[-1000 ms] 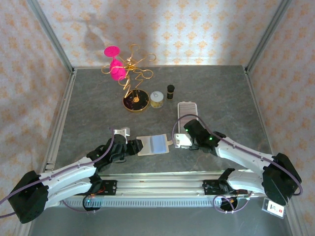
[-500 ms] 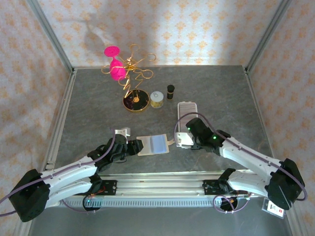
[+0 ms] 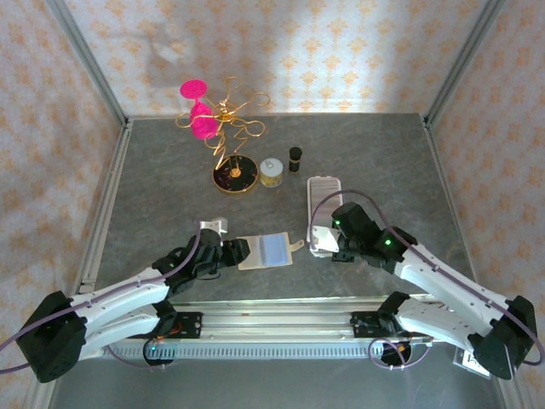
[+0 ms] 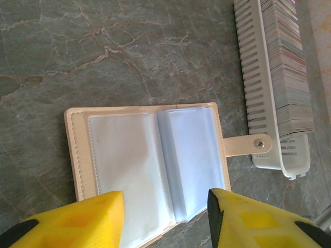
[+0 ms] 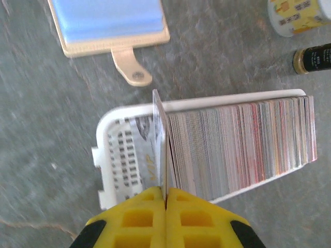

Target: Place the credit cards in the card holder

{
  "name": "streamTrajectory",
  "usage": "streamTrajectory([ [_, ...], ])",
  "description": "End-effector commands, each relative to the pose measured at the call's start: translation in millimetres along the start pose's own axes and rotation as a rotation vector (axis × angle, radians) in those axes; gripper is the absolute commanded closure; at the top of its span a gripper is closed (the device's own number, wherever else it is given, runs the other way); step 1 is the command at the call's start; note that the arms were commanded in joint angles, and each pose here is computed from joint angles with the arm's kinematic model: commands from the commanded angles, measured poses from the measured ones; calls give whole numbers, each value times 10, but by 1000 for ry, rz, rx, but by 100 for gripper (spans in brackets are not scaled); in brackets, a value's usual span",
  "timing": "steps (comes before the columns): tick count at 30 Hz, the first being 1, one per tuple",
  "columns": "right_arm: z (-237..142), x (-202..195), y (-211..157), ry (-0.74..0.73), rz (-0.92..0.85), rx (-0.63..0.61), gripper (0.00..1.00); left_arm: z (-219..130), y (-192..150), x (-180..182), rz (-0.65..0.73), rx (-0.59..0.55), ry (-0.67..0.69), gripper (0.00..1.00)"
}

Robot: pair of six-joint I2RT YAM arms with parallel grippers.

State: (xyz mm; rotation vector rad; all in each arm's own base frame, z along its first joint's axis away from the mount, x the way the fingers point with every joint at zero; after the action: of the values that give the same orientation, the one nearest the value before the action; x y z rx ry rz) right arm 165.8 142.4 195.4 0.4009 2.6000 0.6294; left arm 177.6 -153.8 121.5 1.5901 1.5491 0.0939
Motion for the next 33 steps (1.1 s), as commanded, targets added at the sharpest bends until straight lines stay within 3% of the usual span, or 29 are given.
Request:
streamTrajectory([
  [1, -269, -101, 349, 15, 246, -237, 100, -55, 80, -41, 19, -14, 20, 51],
  [4, -433, -197, 612, 57, 520, -426, 100, -75, 121, -69, 14, -28, 14, 50],
  [6, -484, -266, 717, 83, 691, -481, 100, -75, 135, -77, 13, -24, 21, 49],
  [10, -450, -315, 781, 126, 888, -440, 100, -63, 150, -87, 12, -15, 31, 47],
  [13, -455, -282, 789, 163, 884, -392, 100, -49, 126, -64, 10, -1, 46, 47],
  [20, -544, -284, 759, 125, 775, -401, 100, -26, 169, -114, 21, -9, 25, 47],
  [23, -460, -276, 658, 82, 713, -295, 100, -11, 170, -124, 26, -2, 22, 49],
  [25, -403, -318, 525, -26, 639, -201, 100, 4, 157, -113, 30, 0, 23, 50],
  [30, -220, -277, 53, -193, 264, 54, 100, 30, 142, -113, 44, -1, 10, 52],
  [33, -100, -269, -135, -269, 151, 128, 100, 30, 118, -108, 48, 0, -2, 52],
])
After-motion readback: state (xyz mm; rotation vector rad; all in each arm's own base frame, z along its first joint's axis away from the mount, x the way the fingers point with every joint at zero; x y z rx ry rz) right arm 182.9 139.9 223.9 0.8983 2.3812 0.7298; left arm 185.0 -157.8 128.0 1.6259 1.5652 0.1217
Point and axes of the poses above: each hand's point on the last joint's axis, 136 mm out from that joint toward the fingers, its own z axis out along the fingers, its own x axis along the line the jaws close on, y = z × x, the point moved 7 cm from there along -z, back along the fingers, and after that the axes turned 14 degrees about z, right-handed, at the moved point
